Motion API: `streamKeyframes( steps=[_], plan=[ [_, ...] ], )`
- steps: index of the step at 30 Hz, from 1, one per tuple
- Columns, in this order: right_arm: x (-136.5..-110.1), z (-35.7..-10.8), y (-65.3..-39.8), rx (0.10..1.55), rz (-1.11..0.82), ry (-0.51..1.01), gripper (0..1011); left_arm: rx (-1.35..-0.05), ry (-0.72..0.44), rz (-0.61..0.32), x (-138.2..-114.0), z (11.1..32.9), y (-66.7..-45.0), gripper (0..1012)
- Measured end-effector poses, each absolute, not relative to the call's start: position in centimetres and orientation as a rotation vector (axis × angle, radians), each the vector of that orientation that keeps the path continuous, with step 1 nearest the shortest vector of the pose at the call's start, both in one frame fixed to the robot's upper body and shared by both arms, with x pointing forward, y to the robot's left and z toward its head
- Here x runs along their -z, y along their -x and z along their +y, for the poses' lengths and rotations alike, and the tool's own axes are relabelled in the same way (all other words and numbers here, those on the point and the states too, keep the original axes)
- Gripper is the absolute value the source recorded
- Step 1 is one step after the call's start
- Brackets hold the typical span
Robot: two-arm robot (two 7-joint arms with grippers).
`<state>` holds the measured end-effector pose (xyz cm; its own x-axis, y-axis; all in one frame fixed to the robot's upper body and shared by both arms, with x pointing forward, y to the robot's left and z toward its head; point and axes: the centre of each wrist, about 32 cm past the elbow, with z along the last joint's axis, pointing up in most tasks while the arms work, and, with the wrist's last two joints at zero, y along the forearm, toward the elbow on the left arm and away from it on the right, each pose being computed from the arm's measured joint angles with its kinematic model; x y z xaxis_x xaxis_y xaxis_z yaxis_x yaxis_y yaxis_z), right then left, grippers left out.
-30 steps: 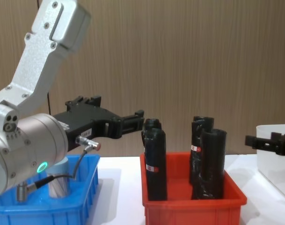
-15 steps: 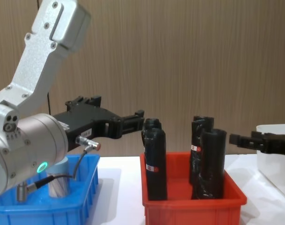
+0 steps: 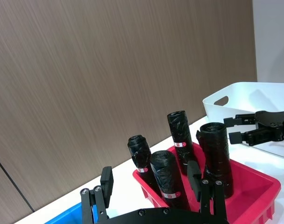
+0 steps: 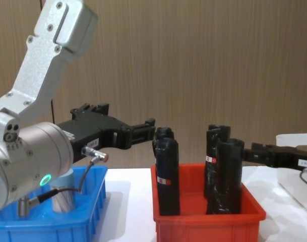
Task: Pick the cotton swabs from the blue box and place them into the white box.
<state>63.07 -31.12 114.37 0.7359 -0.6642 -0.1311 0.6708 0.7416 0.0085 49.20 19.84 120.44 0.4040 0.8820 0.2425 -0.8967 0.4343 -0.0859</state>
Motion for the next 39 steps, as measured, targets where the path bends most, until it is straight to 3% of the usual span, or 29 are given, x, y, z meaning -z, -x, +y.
streamKeyframes(
  steps=[35, 39],
  plan=[
    [-114.5, -29.6, -65.5, 0.684, 0.114, -0.045, 1000, -1.124, -0.061, -0.268, -120.4, 19.8, -49.2, 1004],
    [-114.7, -29.3, -65.7, 0.683, 0.109, -0.039, 915, -1.124, -0.061, -0.268, -120.4, 19.8, -49.2, 1004]
  ],
)
